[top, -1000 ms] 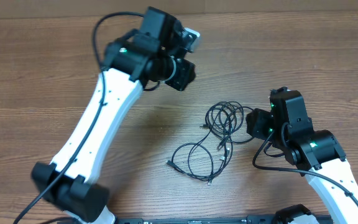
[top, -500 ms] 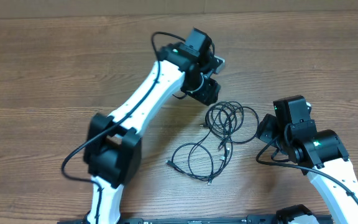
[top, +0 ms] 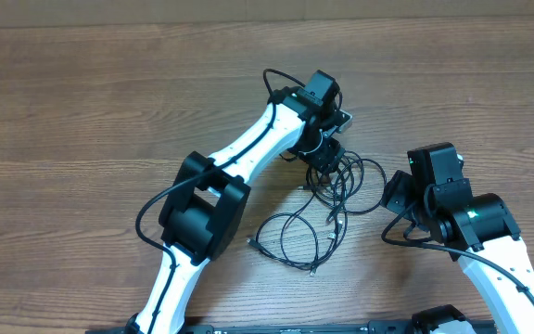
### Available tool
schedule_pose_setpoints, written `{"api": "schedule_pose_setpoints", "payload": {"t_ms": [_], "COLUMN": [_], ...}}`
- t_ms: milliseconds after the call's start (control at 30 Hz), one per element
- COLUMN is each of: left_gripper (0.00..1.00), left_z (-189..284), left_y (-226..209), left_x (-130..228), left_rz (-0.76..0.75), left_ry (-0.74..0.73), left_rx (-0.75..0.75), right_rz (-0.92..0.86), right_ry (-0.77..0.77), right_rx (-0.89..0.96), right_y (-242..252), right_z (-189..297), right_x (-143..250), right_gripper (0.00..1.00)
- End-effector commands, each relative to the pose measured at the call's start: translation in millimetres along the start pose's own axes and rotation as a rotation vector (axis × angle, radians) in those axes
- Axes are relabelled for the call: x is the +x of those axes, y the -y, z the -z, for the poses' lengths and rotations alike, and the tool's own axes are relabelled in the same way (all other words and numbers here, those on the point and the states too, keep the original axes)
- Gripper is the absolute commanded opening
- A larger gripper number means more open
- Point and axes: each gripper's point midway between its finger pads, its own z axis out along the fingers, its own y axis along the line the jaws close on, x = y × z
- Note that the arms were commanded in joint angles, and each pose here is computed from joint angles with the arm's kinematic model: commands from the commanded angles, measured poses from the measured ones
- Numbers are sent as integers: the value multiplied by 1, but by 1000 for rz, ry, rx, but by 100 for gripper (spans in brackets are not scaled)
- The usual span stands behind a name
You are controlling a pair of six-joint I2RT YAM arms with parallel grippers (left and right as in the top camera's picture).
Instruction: Untangle cables
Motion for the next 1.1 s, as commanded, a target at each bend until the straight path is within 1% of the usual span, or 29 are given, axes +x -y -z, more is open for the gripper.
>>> {"api": "schedule_pose_setpoints", "payload": {"t_ms": [0, 67, 233, 333, 467, 600, 667, 700, 767, 900, 1000, 1067], "left_gripper": [69, 70, 70, 70, 69, 66, 59, 54, 38, 4, 4, 4], "left_z": [-10, -11, -14, -17, -21, -27, -29, -30, -30, -30, -26, -16], "left_y": [-17, -21, -9, -10, -20, -23, -23, -24, -24, -24, -27, -34], "left_x": [-1, -3, -7, -7, 2, 11, 13, 15, 16, 19, 22, 19], "left_rz": [-45, -59, -93, -106, -103, -92, -87, -85, -80, -78, -62, -25], "left_ry": [-13, -7, 8, 6, -18, -36, -40, -43, -46, -61, -72, -61], "left_rx": [-141, -198, -202, -237, -288, -291, -291, -291, -291, -291, -307, -350], "right_rz": [-9, -9, -9, -9, -9, -9, -9, -9, -9, -9, -9, -10], "right_ry": [9, 9, 9, 6, 1, 1, -2, -3, -3, -3, 0, 9], "right_rx": [-15, -15, -16, -18, -24, -24, -29, -30, -30, -30, -32, -40], "right_y": [-3, -3, -3, -4, -5, -5, -5, -6, -6, -6, -6, -8], "right_z": [4, 4, 4, 4, 4, 4, 4, 4, 4, 4, 4, 4], "right_x": [-4, -4, -4, -3, -3, -3, -2, -2, -2, -2, -3, -5], "right_gripper": [63, 63, 63, 63, 63, 63, 62, 62, 62, 62, 63, 66]}}
